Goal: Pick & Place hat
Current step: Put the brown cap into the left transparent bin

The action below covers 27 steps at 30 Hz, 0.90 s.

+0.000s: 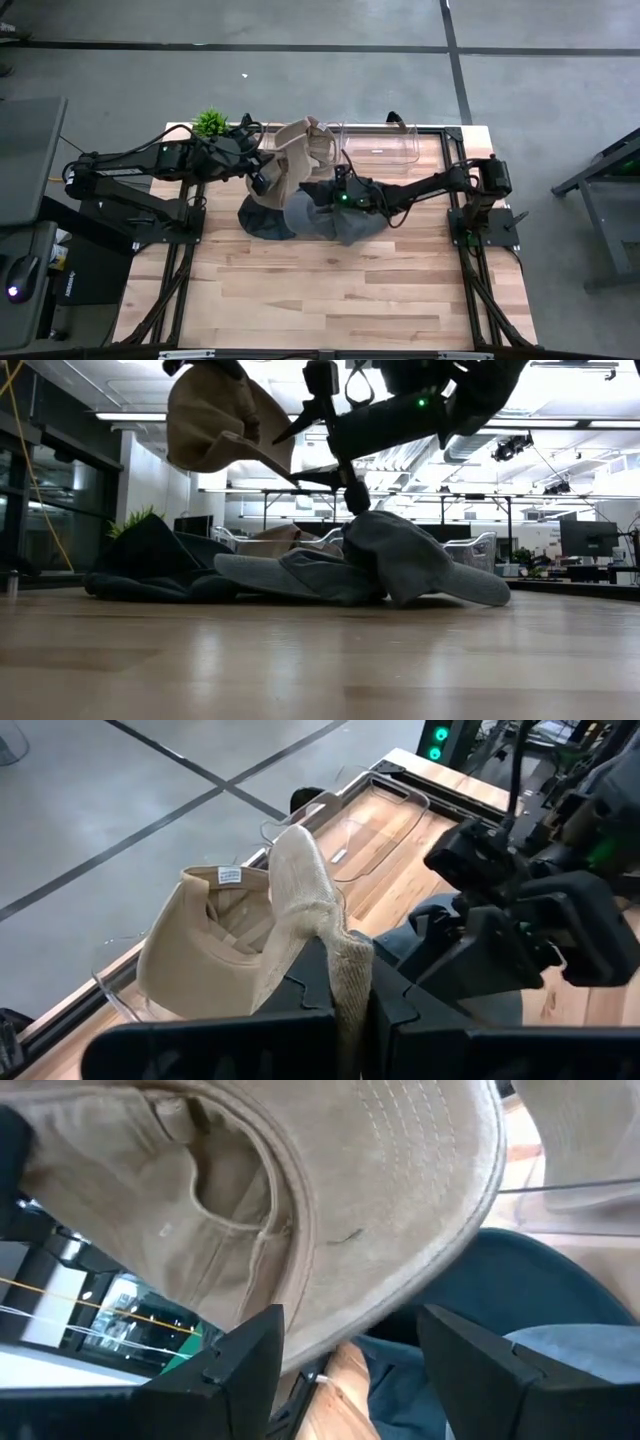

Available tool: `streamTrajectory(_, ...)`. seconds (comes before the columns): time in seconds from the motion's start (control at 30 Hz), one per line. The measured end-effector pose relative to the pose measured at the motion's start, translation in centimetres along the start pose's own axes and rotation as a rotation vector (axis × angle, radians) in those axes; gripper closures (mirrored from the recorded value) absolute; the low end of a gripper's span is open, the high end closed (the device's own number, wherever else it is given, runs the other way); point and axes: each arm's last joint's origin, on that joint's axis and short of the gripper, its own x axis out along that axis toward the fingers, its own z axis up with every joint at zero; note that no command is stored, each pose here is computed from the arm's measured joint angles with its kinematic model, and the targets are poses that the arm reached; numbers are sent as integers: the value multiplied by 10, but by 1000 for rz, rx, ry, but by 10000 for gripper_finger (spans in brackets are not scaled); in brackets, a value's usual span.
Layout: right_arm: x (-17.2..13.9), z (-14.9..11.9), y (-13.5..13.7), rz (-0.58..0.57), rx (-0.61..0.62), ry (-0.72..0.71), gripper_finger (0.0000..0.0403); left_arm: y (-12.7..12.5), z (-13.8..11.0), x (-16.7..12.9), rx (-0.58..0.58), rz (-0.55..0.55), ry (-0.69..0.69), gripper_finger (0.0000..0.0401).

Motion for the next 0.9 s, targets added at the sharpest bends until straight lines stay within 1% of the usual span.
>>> streamTrajectory(0.3,1,5,0,19,-12,-7,178,-3,5,0,-9,-43,-38,401)
streamTrajectory(0.47,2,9,3,54,-31,-32,181,-3,5,0,-10,-51,-37,401)
streamTrajectory(0.53,3,12,4,70,-40,-47,187,-3,5,0,-11,-53,-37,401)
streamTrajectory(0.6,3,15,4,76,-46,-47,200,-3,5,0,-10,-55,-36,401)
streamTrajectory(0.7,4,18,2,87,-58,-26,229,-3,5,0,-10,-61,-33,401)
streamTrajectory(0.9,5,22,1,99,-62,-18,312,-2,1,0,-4,-60,3,401)
